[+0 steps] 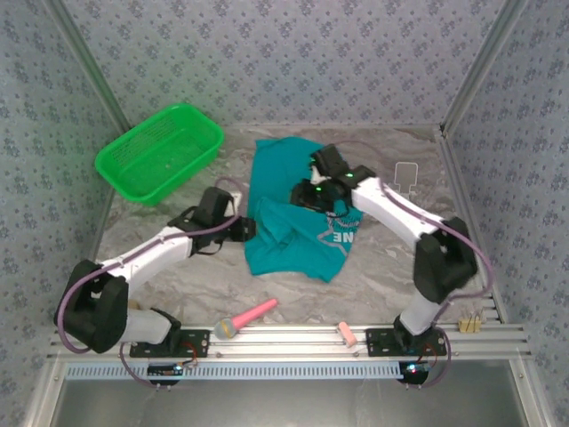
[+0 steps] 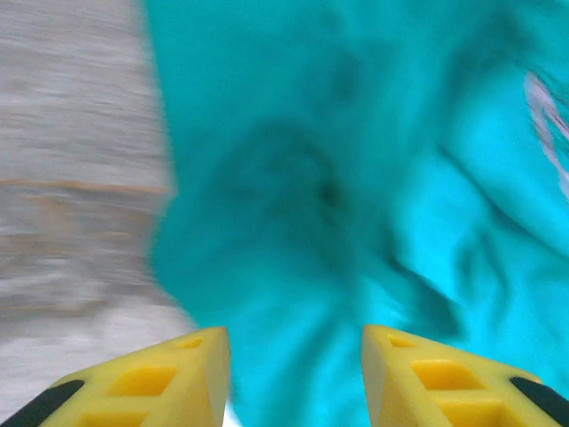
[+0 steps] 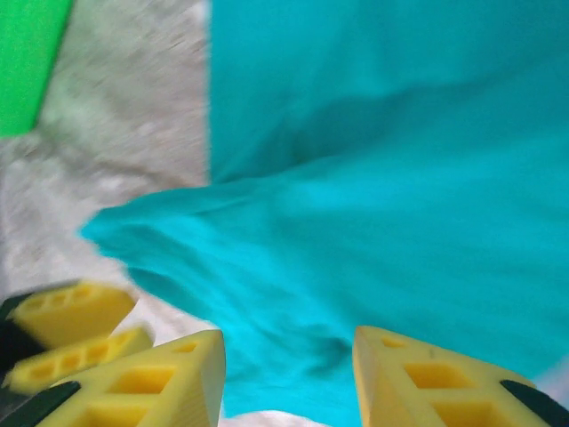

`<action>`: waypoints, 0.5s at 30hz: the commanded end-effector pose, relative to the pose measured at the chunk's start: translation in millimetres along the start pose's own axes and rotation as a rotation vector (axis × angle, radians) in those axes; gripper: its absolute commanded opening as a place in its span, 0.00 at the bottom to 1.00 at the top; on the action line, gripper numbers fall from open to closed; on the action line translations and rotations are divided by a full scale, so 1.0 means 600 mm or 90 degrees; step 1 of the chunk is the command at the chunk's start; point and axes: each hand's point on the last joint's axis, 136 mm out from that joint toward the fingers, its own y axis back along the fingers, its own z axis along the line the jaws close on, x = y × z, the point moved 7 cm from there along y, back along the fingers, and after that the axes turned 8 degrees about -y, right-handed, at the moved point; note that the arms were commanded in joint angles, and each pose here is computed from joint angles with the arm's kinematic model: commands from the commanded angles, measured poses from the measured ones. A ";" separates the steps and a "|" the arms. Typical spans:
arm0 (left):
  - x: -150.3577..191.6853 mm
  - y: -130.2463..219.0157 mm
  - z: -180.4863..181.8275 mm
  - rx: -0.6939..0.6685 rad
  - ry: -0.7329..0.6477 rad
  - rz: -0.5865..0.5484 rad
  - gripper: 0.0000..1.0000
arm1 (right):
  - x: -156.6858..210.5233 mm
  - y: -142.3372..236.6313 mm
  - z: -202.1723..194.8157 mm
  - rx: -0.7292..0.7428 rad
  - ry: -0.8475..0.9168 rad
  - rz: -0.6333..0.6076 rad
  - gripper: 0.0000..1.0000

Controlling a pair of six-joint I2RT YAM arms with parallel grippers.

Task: Fold the inside-out t-shirt

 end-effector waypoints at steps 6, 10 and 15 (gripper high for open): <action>0.018 -0.035 -0.049 0.039 -0.045 0.094 0.45 | 0.092 0.044 -0.138 0.137 0.079 -0.006 0.44; 0.021 -0.051 -0.038 -0.001 -0.007 0.121 0.46 | 0.130 0.031 -0.157 0.136 0.083 0.020 0.44; -0.008 -0.053 -0.037 -0.024 0.026 0.088 0.46 | 0.128 0.026 -0.145 0.113 0.097 -0.008 0.44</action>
